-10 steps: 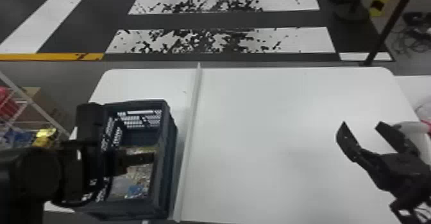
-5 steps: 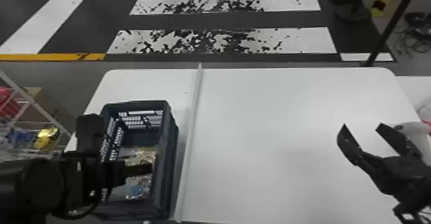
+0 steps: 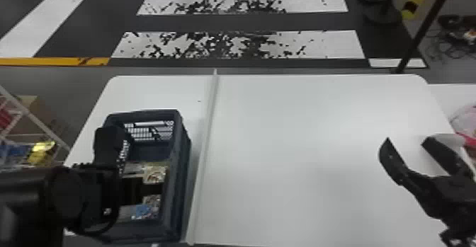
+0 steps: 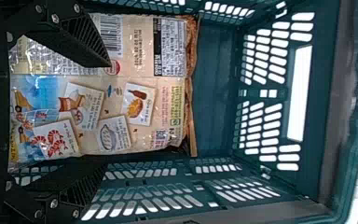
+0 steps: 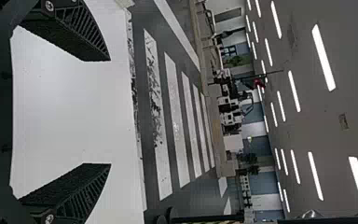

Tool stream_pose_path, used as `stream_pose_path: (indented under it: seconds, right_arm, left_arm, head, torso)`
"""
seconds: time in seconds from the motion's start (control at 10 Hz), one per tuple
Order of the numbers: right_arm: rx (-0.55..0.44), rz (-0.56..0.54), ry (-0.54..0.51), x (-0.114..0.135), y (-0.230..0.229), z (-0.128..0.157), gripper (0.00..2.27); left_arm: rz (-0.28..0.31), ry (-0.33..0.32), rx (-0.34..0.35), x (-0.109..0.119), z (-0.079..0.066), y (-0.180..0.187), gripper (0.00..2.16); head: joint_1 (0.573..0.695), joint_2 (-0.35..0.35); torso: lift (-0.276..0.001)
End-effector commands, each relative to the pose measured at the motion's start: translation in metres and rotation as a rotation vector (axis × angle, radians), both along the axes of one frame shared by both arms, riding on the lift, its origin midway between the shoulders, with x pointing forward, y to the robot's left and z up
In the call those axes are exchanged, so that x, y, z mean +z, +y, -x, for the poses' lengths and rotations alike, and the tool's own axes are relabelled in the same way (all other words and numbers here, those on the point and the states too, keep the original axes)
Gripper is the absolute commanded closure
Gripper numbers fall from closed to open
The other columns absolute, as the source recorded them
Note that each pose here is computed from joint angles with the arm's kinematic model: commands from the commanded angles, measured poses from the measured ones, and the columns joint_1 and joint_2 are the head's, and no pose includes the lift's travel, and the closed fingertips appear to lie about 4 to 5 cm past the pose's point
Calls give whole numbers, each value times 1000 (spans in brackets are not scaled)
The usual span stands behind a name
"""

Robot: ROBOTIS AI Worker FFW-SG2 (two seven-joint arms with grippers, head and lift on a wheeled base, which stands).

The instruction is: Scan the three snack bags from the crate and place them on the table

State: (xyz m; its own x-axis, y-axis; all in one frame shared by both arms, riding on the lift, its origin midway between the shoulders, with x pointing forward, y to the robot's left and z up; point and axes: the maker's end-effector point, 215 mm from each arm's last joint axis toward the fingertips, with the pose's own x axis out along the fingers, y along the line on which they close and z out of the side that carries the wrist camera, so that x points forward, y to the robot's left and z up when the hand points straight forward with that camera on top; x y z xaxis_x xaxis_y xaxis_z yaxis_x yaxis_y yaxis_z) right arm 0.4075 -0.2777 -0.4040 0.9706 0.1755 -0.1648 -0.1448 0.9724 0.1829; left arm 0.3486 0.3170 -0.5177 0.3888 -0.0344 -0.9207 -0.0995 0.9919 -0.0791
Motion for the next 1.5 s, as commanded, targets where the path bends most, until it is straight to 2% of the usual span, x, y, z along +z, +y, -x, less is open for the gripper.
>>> stream_pose_path:
  seconds: [0.0, 0.3, 0.4, 0.5, 0.6, 1.1, 1.4]
  right_arm:
    - [-5, 6, 0, 0, -5, 1, 76]
    - [-8, 12, 7, -2, -8, 2, 76]
    - [-11, 18, 7, -2, -12, 2, 76]
    - [-12, 21, 13, -4, -14, 4, 76]
    - [-15, 30, 15, -4, -18, 4, 76]
    - [12, 16, 33, -4, -4, -1, 76]
    - [19, 7, 49, -6, 0, 0, 76]
  left_arm:
    - [7, 26, -1, -9, 2, -4, 211]
    - [29, 66, 0, -24, 4, -8, 215]
    - [43, 78, 0, -29, 4, -9, 650]
    - [41, 86, 5, -32, 5, -7, 1723]
    - [34, 78, 11, -29, 3, -4, 2061]
    - [15, -45, 59, 17, -9, 26, 2064]
    - [53, -63, 61, 23, -6, 26, 2064]
  head:
    - [695, 64]
    - [695, 43]
    - [695, 39]
    - [695, 31]
    - [695, 29]
    - [695, 57]
    - [695, 97]
  torso:
    - [-62]
    - [-62]
    - [-62]
    - [-62]
    - [-62]
    - [-62]
    - [-62]
